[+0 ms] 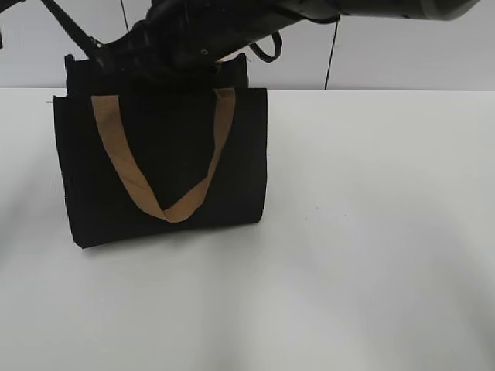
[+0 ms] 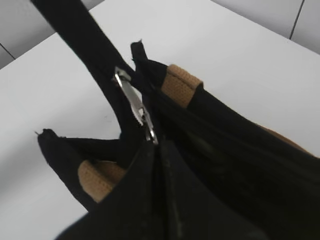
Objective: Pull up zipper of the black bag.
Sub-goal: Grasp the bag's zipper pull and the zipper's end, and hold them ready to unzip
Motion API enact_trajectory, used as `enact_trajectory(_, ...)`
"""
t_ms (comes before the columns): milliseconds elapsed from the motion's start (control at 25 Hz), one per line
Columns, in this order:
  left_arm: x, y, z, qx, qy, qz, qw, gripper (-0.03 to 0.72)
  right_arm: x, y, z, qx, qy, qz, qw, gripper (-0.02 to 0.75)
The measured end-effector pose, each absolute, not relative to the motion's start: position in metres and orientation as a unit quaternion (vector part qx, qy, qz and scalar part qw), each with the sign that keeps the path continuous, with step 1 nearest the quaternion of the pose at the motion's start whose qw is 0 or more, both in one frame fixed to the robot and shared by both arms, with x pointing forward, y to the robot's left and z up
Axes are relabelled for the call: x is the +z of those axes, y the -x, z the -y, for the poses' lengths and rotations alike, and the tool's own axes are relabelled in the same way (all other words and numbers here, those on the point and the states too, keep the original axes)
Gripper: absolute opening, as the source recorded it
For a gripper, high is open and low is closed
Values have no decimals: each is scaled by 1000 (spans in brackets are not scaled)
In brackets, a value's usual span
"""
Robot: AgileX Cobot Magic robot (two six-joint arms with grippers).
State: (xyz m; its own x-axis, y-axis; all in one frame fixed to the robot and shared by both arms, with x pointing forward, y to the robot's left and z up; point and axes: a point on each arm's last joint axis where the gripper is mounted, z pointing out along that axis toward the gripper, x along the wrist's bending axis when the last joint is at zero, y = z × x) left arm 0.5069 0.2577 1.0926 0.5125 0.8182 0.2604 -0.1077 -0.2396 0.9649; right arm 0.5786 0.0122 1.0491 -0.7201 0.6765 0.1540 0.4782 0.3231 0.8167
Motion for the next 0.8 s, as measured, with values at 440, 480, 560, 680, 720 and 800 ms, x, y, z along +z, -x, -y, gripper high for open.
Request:
enact_trajectory(440,1093,-507,-258,417,-667,-268,557,14,1043,-593,12,425,-413,-801,86,-15)
enact_trajectory(480,1093,-507,-258,417,-665,-269,558,14,1042,-593,13,418,-414,-804,87,-15)
enact_trajectory(560,1093,-507,-259,417,-663,-274,559,14,1040,-594,17,401,-417,-810,91,-15)
enact_trajectory(680,1093,-508,-259,417,-662,-275,559,14,1038,-595,21,389,-423,-812,99,-15)
enact_trajectory(720,1093,-508,-259,417,-662,-275,559,14,1038,-596,21,387,-424,-813,100,-15)
enact_trajectory(800,1093,-508,-259,418,-664,-277,555,14,1037,-596,22,385,-429,-811,101,-15)
